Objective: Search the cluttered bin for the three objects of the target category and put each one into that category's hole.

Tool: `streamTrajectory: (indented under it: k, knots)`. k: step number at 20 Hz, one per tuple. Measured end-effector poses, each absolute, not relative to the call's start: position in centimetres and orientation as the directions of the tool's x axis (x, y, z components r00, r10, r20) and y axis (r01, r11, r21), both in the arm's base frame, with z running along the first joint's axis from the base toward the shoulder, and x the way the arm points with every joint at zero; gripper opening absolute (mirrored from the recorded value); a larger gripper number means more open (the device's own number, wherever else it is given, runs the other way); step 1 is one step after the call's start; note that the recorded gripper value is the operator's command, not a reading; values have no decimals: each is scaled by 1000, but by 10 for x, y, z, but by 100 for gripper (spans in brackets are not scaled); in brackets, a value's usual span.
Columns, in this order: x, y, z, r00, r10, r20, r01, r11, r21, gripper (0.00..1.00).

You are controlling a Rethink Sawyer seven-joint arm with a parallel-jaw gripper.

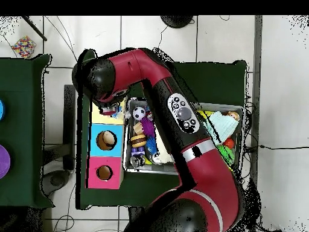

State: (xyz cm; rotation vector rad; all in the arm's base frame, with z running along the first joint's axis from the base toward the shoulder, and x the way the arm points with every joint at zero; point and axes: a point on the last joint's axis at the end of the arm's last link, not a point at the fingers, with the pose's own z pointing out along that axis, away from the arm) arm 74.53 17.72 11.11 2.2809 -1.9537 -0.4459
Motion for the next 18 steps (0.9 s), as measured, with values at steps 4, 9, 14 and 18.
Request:
streamTrajectory:
  k: [4,9,14,18]
  knots:
    - [739,174,111,133,-983,-129,-933,-168,318,0]
    - [726,167,110,142,-986,-90,-894,-167,415,0]
    - [714,161,112,153,-987,-56,-850,-160,501,0]
    - [710,157,118,144,-987,-65,-834,-157,530,0]
